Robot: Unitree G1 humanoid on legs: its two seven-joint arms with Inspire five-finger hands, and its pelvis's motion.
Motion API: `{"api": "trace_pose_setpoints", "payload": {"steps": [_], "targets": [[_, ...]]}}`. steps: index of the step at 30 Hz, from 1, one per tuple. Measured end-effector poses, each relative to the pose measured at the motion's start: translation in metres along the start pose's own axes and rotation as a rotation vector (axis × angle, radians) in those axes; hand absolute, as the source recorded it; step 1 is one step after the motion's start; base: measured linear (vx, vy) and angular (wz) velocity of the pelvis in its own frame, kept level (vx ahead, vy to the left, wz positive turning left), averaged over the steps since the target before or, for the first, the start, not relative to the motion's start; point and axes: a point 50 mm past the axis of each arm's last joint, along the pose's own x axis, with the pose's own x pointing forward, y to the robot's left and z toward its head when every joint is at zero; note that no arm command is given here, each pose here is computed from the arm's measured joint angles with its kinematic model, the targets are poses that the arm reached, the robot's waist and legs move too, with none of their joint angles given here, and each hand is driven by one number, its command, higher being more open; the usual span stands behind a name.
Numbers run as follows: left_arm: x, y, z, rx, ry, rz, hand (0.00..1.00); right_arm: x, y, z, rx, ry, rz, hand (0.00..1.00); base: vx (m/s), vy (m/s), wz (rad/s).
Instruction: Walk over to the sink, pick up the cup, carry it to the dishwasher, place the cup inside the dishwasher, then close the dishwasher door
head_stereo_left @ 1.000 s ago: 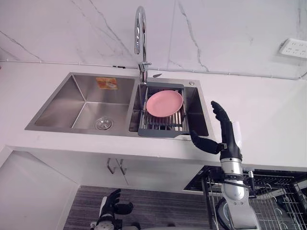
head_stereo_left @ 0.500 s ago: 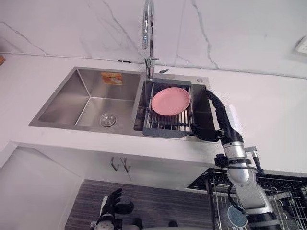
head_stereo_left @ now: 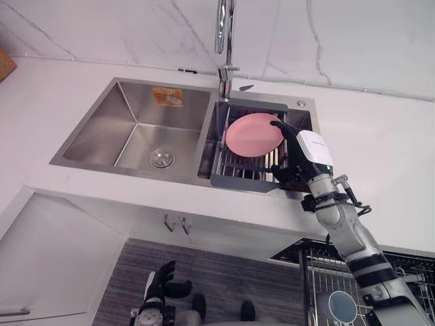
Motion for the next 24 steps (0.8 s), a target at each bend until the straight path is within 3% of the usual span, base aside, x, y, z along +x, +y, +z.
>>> {"api": "trace_pose_setpoints", "payload": {"steps": [10,24], "targets": [[0.001,-0.004,0.013,-0.007,-0.062,-0.006,0.90,0.023,-0.008,-0.003,-0.213,-0.026,0.028,0.90,-0.02,-0.005,0.08],[0.004,-0.005,0.022,-0.026,-0.095,-0.007,0.90,0.049,-0.032,0.002,-0.288,-0.018,-0.057,0.90,-0.02,-0.001,0.03]]}}
